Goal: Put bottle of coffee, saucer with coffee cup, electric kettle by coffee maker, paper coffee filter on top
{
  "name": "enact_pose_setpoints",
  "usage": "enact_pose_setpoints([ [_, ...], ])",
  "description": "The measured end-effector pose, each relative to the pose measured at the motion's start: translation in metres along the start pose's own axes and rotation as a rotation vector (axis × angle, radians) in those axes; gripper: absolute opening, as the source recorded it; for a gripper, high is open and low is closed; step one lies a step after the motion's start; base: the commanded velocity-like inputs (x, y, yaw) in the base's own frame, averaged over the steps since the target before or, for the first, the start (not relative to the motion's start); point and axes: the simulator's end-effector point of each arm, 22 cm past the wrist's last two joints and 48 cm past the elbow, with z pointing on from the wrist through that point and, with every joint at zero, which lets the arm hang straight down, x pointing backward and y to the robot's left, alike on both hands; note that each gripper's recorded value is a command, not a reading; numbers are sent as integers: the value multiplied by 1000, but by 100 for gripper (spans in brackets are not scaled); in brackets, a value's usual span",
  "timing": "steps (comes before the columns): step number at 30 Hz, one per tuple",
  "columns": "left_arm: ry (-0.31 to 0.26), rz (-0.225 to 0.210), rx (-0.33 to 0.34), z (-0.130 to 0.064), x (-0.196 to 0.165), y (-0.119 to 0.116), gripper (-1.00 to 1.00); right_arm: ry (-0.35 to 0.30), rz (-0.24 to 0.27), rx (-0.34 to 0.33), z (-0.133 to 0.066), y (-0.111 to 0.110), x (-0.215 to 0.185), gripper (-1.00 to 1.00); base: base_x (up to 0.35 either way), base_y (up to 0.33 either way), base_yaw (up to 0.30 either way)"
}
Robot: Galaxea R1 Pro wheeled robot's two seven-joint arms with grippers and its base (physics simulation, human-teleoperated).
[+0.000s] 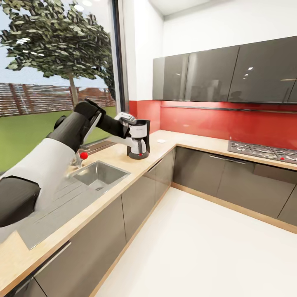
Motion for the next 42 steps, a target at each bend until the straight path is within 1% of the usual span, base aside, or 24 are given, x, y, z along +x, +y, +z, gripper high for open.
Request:
enact_pose_setpoints([
  [3,23,0,4,-2,12,6,-100,1,1,0,0,0,1,100,273,0,0],
  [6,30,-2,10,1,17,5,-100,1,2,1,0,0,1,100,328,-21,0],
  [14,31,3,11,1,16,3,-100,2,1,2,0,-1,1,100,327,-87,0],
  [16,55,37,-9,2,16,3,-100,3,1,2,0,-1,1,100,326,-97,0],
  [17,60,47,-16,1,16,4,-100,3,1,2,0,-1,2,100,326,-93,0],
  [19,67,106,-59,-14,-5,8,-100,2,1,2,0,-1,1,100,326,-79,0],
  [20,69,128,-70,-22,-15,9,-100,2,1,2,0,-1,2,100,326,-36,0],
  [22,79,165,-66,-38,-34,5,-100,2,2,2,0,-1,2,100,314,-16,0],
  [23,106,200,-59,-46,-40,1,-100,3,1,2,0,-1,2,100,262,-6,0],
  [25,153,245,-55,-50,-39,-5,-100,3,2,2,0,-1,2,100,180,-3,0],
  [27,194,282,-50,-55,-38,-10,-100,2,2,2,0,0,1,100,87,-1,0],
  [32,237,327,-62,-72,-44,-10,-100,3,2,2,0,0,1,100,24,0,0],
  [38,261,351,-95,-75,-45,-7,-100,2,2,3,0,-1,1,100,6,0,0],
  [40,270,363,-123,-80,-47,-2,-100,1,3,3,0,-1,1,100,146,0,0],
  [41,272,371,-151,-87,-51,4,-100,-1,3,3,0,-1,0,100,235,0,0],
  [42,273,372,-156,-88,-52,5,-100,0,3,3,0,-1,0,100,271,0,0],
])
